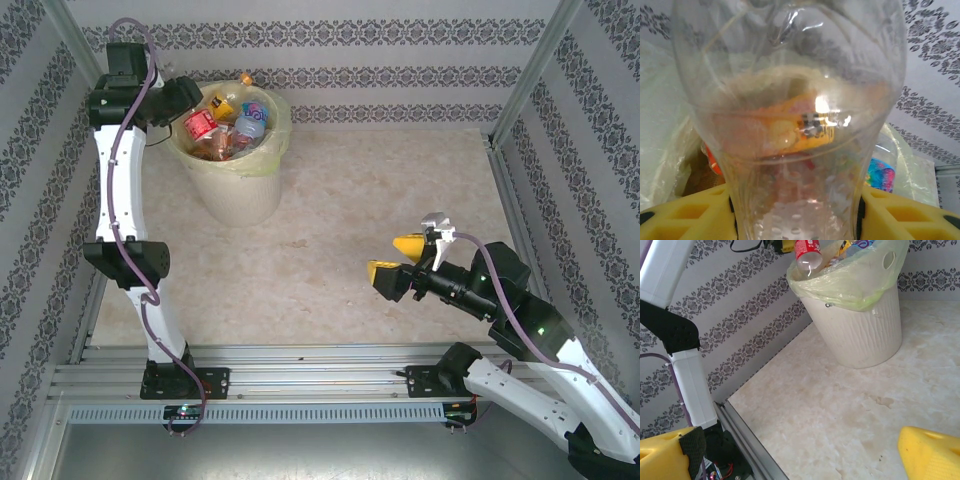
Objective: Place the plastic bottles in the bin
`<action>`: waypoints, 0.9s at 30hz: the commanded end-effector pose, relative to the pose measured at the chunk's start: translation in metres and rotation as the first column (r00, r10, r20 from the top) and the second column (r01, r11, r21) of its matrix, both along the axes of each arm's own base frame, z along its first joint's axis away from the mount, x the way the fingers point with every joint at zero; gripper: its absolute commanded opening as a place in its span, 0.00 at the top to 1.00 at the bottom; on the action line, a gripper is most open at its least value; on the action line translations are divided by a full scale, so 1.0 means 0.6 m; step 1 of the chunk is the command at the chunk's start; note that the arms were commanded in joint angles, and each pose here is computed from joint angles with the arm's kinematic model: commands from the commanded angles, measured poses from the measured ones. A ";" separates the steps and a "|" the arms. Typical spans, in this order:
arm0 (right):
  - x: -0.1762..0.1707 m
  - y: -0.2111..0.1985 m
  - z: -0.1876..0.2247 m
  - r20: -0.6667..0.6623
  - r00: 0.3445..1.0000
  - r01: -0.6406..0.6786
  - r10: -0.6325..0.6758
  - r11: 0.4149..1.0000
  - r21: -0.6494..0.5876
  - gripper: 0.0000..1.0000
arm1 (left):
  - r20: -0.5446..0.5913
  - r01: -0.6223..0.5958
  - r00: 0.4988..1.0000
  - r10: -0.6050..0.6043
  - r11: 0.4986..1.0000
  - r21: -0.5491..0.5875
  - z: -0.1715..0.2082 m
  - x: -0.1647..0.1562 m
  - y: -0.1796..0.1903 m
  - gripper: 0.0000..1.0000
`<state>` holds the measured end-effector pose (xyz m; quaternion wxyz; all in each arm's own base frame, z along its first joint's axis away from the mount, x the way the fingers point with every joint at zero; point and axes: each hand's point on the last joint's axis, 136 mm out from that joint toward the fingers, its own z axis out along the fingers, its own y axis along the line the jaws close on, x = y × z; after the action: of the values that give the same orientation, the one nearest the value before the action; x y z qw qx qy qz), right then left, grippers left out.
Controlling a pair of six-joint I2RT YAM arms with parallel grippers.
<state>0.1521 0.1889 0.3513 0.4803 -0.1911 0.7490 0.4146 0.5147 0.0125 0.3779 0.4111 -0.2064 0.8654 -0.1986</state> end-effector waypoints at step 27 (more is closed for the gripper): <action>0.008 0.001 -0.013 -0.007 1.000 0.019 -0.019 1.000 -0.019 0.02 | 0.045 -0.181 0.983 0.176 0.956 0.229 0.045 -0.054 0.091 0.32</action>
<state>0.1554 0.1886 0.3478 0.4800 -0.1866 0.7537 0.4083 0.4913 0.0524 0.3954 0.4444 -0.2308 0.8605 -0.0937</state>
